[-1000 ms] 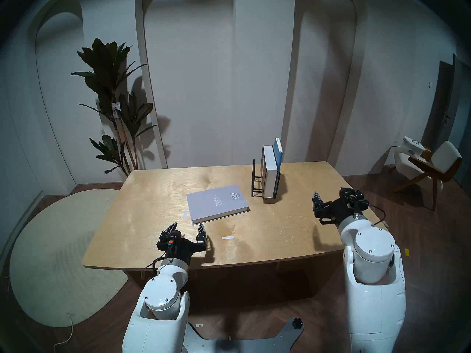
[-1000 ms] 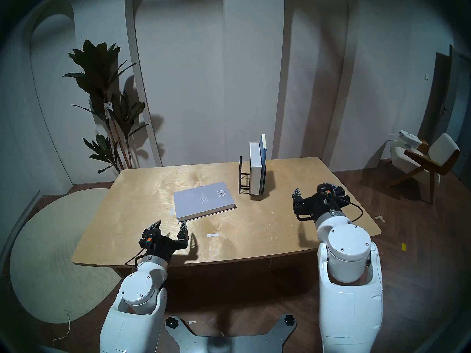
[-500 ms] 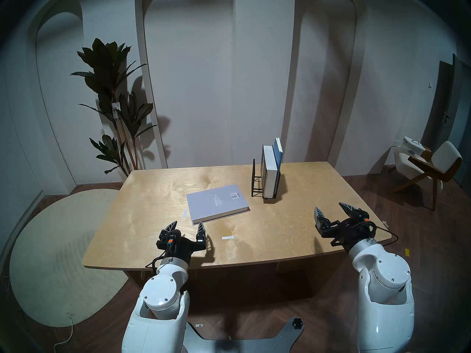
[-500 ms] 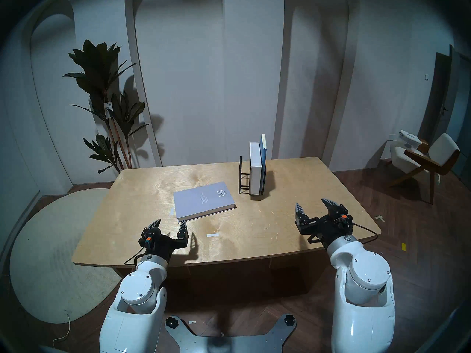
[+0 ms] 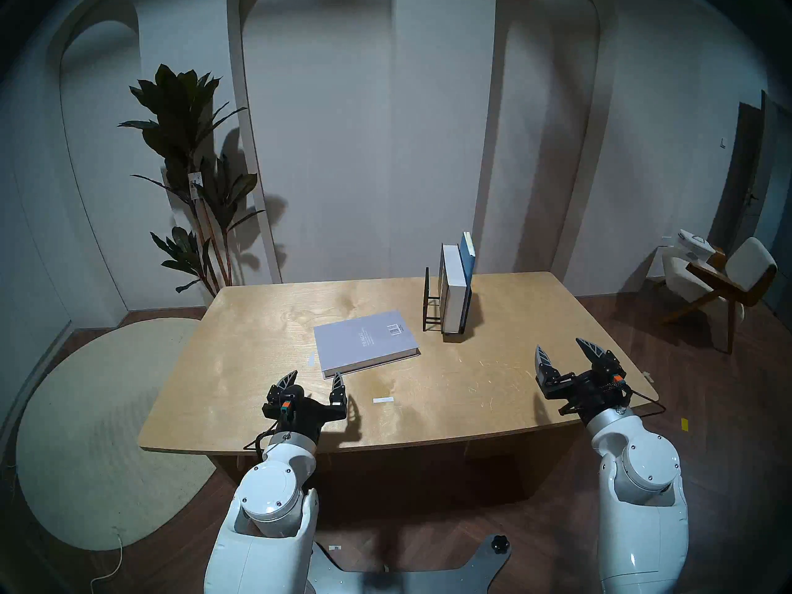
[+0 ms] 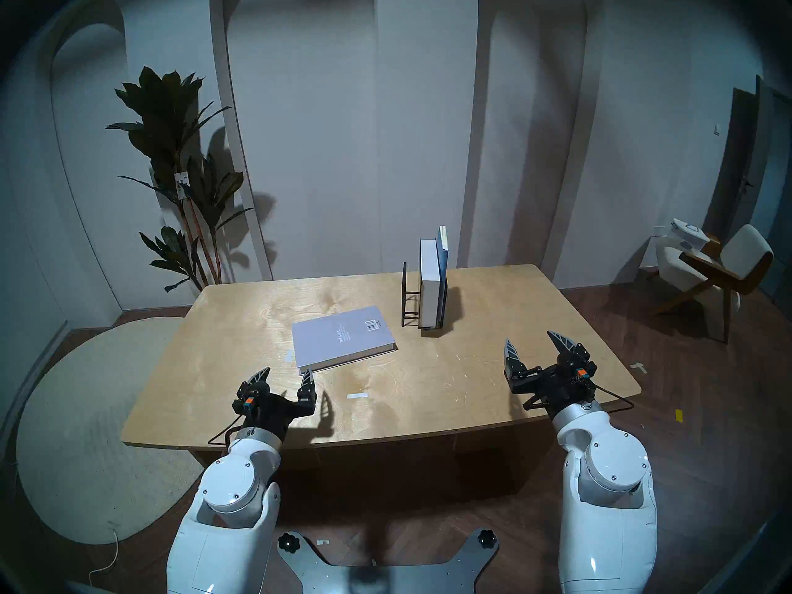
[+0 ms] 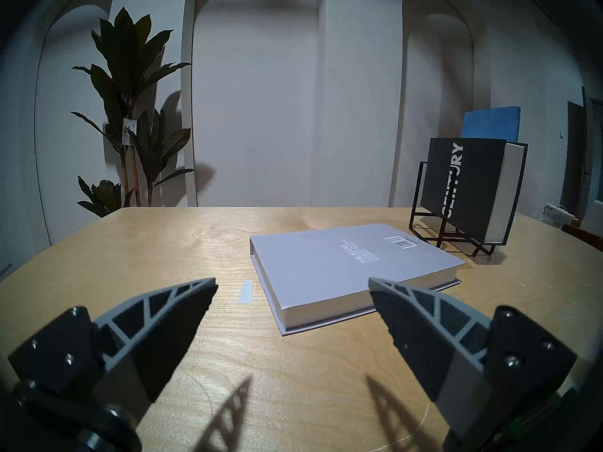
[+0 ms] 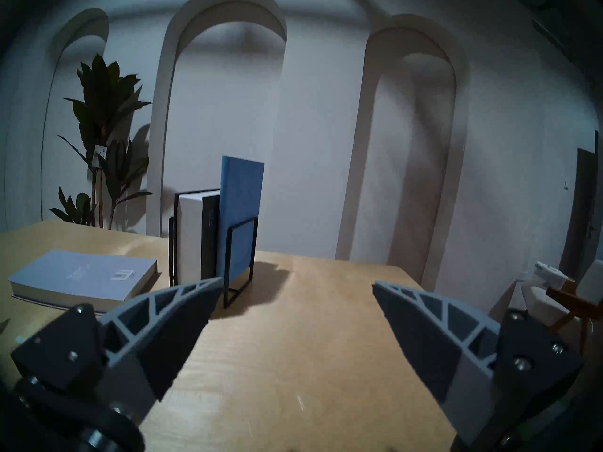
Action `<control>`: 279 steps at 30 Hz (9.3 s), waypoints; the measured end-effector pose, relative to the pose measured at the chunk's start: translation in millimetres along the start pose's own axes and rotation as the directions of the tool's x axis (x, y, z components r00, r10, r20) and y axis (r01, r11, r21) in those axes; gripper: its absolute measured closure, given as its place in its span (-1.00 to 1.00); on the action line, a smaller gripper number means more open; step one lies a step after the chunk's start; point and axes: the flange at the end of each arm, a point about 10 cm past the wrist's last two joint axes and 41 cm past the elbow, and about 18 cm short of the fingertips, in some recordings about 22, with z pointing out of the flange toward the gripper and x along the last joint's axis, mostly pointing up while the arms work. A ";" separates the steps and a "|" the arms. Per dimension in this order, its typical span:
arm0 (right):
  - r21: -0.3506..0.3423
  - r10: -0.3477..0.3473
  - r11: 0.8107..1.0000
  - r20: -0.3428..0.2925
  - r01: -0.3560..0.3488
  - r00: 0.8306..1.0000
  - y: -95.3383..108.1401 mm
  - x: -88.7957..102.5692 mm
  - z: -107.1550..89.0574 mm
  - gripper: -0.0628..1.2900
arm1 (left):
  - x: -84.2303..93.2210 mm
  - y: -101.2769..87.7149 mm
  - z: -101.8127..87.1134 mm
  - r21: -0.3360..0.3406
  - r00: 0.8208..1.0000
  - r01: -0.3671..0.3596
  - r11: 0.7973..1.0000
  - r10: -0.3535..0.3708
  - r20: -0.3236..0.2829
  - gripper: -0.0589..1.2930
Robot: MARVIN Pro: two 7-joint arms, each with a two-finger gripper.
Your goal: Stack the books into one stack
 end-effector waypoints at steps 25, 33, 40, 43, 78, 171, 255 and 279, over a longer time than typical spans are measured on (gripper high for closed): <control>-0.060 0.009 0.998 0.013 -0.009 1.000 10.4 -17.7 4.9 -0.92 | 53.6 66.2 34.3 -0.313 0.996 0.009 0.950 -0.035 -0.076 -0.91; -0.074 0.012 0.997 0.023 -0.010 1.000 12.4 -21.8 7.1 -0.92 | 65.0 91.5 44.6 -0.376 0.998 0.032 0.926 -0.053 -0.044 -0.91; -0.080 0.013 0.997 0.017 -0.012 1.000 12.9 -20.3 9.0 -0.92 | 68.9 118.8 51.8 -0.375 0.999 0.040 0.926 -0.039 0.010 -0.91; -0.080 0.015 0.997 0.015 -0.014 1.000 12.7 -19.9 9.6 -0.92 | 68.5 130.6 55.7 -0.371 0.999 0.046 0.927 -0.035 0.036 -0.91; -0.139 0.047 0.989 0.055 -0.039 0.997 24.2 -33.7 9.5 -0.92 | 63.9 221.6 100.4 -0.333 0.998 0.024 0.943 -0.003 0.062 -0.91; -0.123 0.044 0.992 0.049 -0.038 0.998 23.8 -32.0 12.2 -0.92 | 79.0 294.3 169.5 -0.162 0.988 0.156 0.974 -0.150 0.045 -0.91; -0.127 0.045 0.991 0.049 -0.038 0.998 24.1 -32.0 12.8 -0.92 | 56.2 263.5 201.9 -0.147 0.998 0.034 0.989 -0.025 0.065 -0.91; -0.128 0.045 0.991 0.049 -0.038 0.998 24.0 -32.1 12.7 -0.92 | 71.1 270.6 196.2 -0.211 0.999 0.043 0.977 -0.047 -0.014 0.30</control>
